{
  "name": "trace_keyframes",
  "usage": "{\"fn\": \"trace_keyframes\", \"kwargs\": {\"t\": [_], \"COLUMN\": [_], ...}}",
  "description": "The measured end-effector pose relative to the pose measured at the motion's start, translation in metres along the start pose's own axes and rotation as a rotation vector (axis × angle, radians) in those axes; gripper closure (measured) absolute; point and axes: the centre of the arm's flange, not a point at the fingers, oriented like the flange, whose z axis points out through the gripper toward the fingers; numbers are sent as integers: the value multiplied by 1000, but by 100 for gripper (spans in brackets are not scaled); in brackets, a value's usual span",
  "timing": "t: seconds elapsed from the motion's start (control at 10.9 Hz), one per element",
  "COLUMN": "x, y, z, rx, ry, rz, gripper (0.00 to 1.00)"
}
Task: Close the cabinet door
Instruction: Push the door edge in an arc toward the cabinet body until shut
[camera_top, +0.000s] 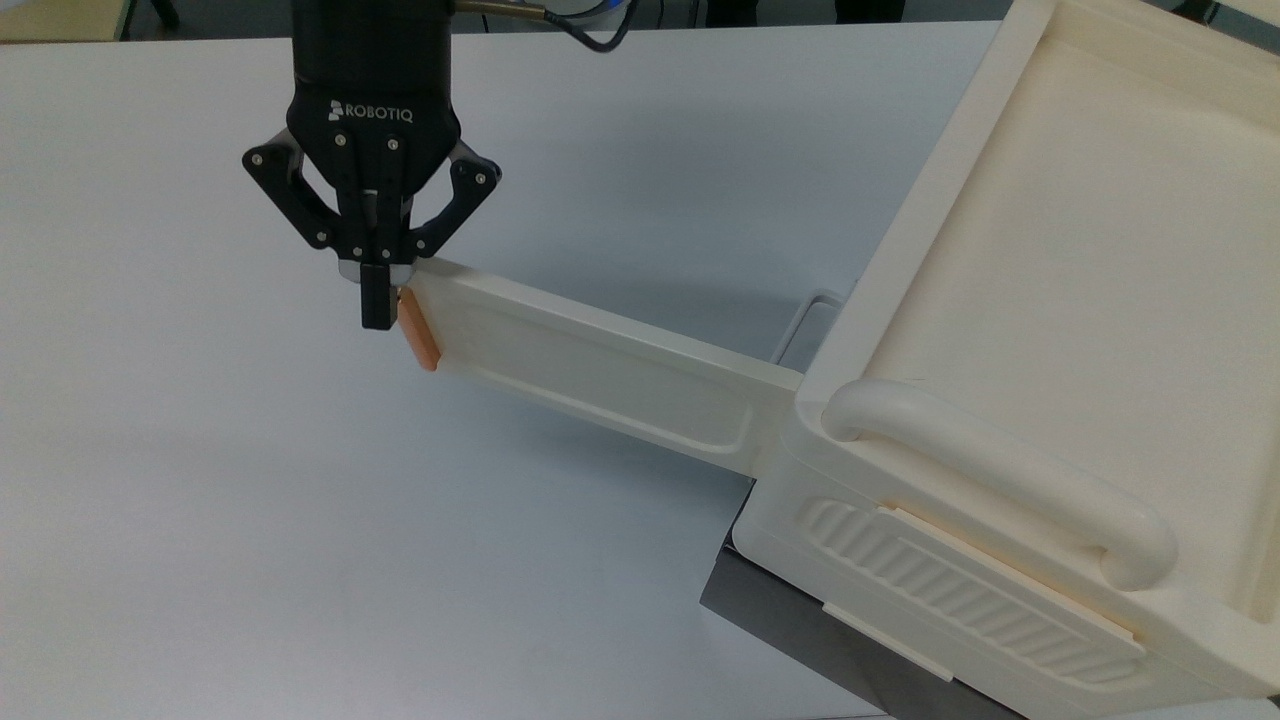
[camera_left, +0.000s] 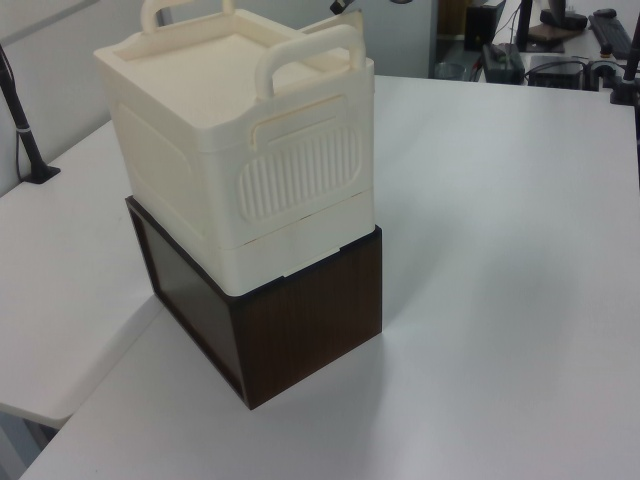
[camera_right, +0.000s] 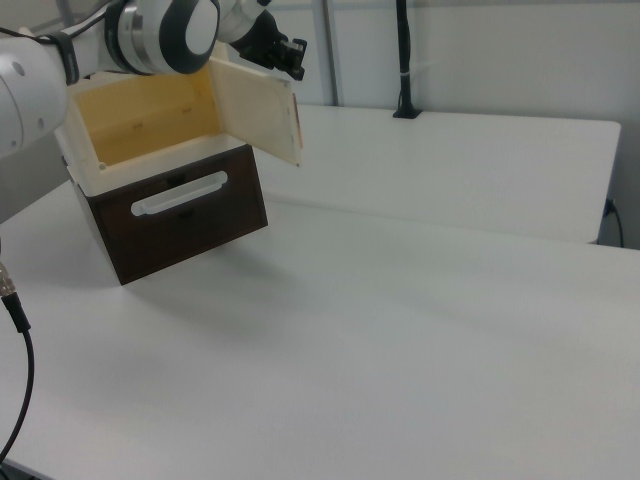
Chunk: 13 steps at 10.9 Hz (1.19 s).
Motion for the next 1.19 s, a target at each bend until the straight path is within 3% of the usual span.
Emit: {"fn": "trace_keyframes", "kwargs": {"t": [0.28, 0.55, 0.74, 1.01, 1.19], "x": [-5, -15, -27, -50, -55], "y": [-3, -13, -29, -85, -128], "z": [-14, -32, -42, -54, -64], "rx": [16, 118, 226, 457, 537], "ry": [-92, -218, -323, -481, -497], "rz": [-32, -84, -119, -199, -245], "gripper": [99, 99, 99, 99, 99]}}
